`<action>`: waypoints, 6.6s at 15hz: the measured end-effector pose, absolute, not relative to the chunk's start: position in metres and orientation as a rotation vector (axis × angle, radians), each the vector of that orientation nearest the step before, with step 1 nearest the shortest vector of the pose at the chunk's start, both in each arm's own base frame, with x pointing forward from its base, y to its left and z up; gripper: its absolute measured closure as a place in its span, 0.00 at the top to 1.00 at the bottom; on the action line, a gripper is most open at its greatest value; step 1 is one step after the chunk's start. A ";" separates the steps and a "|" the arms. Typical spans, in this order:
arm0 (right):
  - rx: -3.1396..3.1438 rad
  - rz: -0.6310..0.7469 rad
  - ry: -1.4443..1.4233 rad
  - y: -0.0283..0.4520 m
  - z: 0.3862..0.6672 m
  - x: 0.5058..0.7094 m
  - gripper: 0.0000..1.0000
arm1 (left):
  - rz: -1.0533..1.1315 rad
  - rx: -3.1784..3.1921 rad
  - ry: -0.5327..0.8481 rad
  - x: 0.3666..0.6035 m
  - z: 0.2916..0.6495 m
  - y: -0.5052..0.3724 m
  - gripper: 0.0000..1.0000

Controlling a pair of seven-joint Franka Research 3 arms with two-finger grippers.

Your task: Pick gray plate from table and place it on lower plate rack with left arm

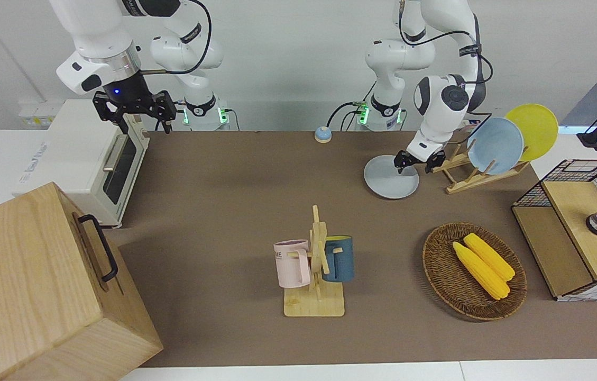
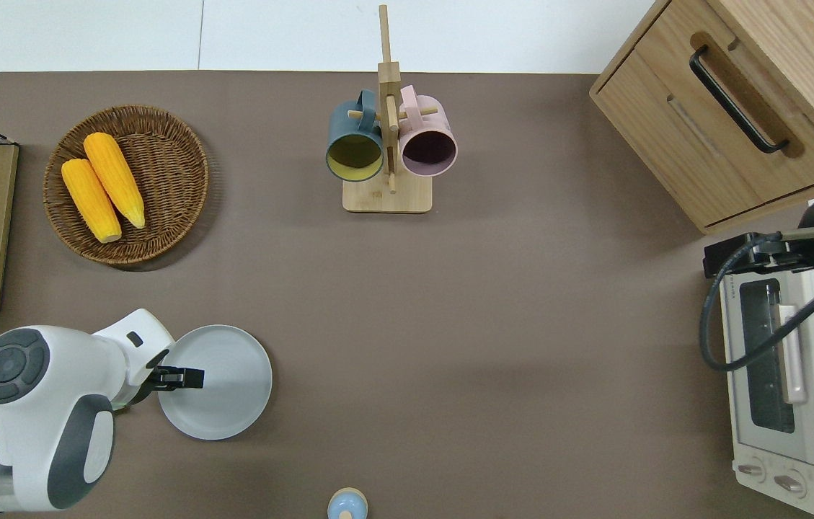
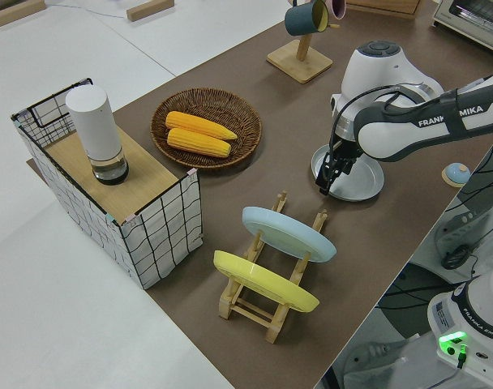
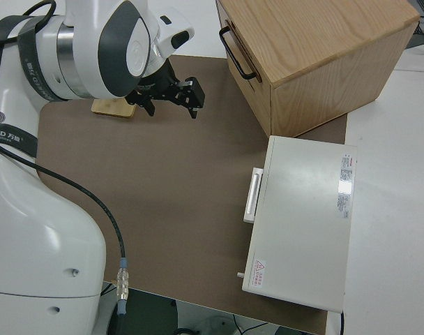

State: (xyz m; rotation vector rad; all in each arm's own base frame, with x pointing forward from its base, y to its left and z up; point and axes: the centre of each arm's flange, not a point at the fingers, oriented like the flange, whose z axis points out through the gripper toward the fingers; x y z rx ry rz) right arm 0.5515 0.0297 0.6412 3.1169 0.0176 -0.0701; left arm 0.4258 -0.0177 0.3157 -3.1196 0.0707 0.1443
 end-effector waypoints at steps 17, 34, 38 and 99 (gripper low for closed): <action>3.117 -0.070 0.018 0.030 0.641 0.551 0.99 | 0.118 -3.123 0.055 0.428 0.298 -0.011 0.26; 3.117 -0.070 0.018 0.030 0.641 0.551 0.99 | 0.115 -3.129 0.054 0.427 0.303 0.016 0.09; 3.117 -0.070 0.018 0.030 0.641 0.551 0.99 | 0.159 -3.128 0.050 0.428 0.319 0.017 0.09; 3.117 -0.070 0.018 0.030 0.641 0.551 0.99 | 0.251 -2.393 -0.446 0.429 0.486 0.042 0.06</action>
